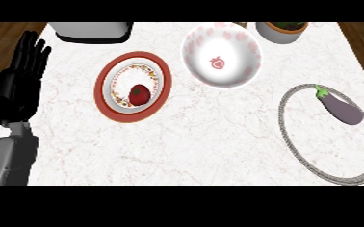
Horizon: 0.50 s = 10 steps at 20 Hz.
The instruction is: Pick the bell pepper from the placemat and place it in the bowl
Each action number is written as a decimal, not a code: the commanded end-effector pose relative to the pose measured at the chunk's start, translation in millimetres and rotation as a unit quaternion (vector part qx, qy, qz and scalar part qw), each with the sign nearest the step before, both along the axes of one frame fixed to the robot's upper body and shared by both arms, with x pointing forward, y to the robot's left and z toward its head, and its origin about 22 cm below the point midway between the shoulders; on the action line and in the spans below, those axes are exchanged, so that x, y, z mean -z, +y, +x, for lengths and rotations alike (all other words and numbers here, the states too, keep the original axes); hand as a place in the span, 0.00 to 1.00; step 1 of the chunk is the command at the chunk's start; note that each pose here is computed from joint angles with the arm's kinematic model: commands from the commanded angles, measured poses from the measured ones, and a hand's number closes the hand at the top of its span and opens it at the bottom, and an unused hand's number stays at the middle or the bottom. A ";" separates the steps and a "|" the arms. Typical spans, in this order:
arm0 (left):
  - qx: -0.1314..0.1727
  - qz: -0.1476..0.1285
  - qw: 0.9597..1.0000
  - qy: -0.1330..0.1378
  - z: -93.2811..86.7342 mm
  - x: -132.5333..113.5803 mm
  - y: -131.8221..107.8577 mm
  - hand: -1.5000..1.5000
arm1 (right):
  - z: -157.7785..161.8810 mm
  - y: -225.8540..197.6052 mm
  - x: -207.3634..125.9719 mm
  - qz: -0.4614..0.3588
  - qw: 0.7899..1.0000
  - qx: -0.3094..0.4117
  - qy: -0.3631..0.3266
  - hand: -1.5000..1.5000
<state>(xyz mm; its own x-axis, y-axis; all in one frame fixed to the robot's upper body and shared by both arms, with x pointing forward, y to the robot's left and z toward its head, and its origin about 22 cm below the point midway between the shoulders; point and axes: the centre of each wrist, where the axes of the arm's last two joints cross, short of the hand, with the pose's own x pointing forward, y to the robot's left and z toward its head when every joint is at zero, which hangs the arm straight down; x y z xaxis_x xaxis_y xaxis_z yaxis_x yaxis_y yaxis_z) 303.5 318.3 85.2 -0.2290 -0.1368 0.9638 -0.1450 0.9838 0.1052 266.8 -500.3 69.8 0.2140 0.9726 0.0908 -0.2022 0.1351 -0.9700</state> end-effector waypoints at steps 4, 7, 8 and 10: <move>-0.004 0.008 1.000 0.015 0.4 -2.6 0.4 0.50 | 35.6 -23.6 -54.5 -0.004 0.997 -0.006 -0.080 1.00; -0.014 -0.003 1.000 0.001 -0.6 2.0 7.0 0.50 | 29.6 -26.5 -74.9 0.063 0.988 -0.073 -0.117 1.00; -0.014 -0.002 1.000 0.015 0.5 -11.2 6.0 0.50 | 43.1 -17.9 -83.4 0.067 0.986 -0.080 -0.133 1.00; -0.015 -0.005 1.000 0.012 -7.1 11.2 1.5 0.50 | 43.3 -15.7 -109.9 0.061 0.979 -0.106 -0.166 1.00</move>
